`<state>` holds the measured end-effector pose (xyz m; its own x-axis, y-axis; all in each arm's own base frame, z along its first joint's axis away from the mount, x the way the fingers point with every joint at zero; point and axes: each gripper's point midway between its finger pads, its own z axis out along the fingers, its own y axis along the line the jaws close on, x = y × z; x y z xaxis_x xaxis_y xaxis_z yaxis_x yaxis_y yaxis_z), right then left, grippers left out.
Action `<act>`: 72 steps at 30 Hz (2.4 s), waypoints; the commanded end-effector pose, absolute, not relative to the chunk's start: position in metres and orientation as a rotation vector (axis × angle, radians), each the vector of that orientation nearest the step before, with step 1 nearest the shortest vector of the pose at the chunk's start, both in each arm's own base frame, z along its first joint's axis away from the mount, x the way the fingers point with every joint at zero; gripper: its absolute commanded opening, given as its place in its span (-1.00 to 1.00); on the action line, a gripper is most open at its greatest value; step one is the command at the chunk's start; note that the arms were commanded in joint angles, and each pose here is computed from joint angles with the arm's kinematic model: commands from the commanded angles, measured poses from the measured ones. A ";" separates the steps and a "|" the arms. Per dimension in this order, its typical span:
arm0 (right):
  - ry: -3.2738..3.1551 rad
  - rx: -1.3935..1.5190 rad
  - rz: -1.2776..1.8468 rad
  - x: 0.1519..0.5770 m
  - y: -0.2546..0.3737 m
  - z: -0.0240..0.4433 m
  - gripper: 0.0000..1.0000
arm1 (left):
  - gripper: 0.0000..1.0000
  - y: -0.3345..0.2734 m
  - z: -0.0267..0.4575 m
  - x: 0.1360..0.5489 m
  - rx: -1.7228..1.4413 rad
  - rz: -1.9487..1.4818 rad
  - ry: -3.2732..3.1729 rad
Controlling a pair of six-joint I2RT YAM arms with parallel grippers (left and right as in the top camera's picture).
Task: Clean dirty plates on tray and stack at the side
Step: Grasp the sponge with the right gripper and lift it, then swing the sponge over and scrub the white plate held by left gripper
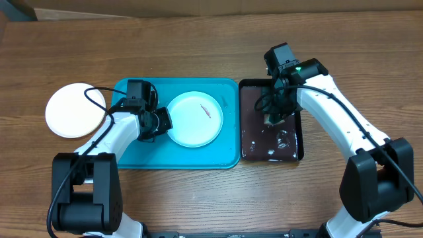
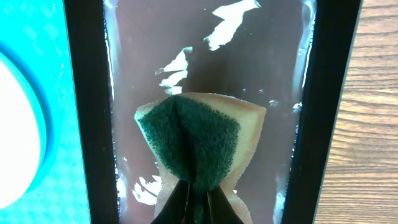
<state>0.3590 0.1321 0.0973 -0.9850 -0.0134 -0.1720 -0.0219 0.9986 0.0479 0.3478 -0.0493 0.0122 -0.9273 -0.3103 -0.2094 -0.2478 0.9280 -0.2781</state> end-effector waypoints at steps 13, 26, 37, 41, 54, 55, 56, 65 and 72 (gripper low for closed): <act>2.898 -0.103 0.010 0.363 0.146 0.110 -0.93 | -0.92 -0.047 0.002 0.335 -0.474 -0.332 2.883; 2.867 -0.218 0.202 0.368 0.173 0.131 -0.93 | -0.91 -0.047 0.002 0.335 -0.473 -0.331 2.882; 2.675 -0.470 0.578 0.363 0.274 0.184 -0.93 | -0.91 -0.047 0.002 0.336 -0.473 -0.333 2.878; 2.614 -0.578 0.474 0.354 0.307 0.176 -0.93 | -0.92 -0.047 0.002 0.336 -0.473 -0.333 2.879; 2.415 -0.866 -0.227 0.390 0.320 0.089 -0.93 | -0.92 -0.047 0.002 0.336 -0.472 -0.332 2.879; 2.425 -0.866 -0.235 0.392 0.319 0.082 -0.93 | -0.91 -0.047 0.002 0.336 -0.472 -0.332 2.879; 2.431 -0.864 -0.239 0.394 0.318 0.078 -0.93 | -0.91 -0.047 0.002 0.336 -0.472 -0.332 2.879; 2.487 -0.860 -0.201 0.399 0.317 0.044 -0.93 | -0.91 -0.047 0.002 0.336 -0.472 -0.332 2.879; 2.561 -0.878 -0.143 0.395 0.316 0.012 -0.93 | -0.91 -0.047 0.002 0.336 -0.473 -0.332 2.880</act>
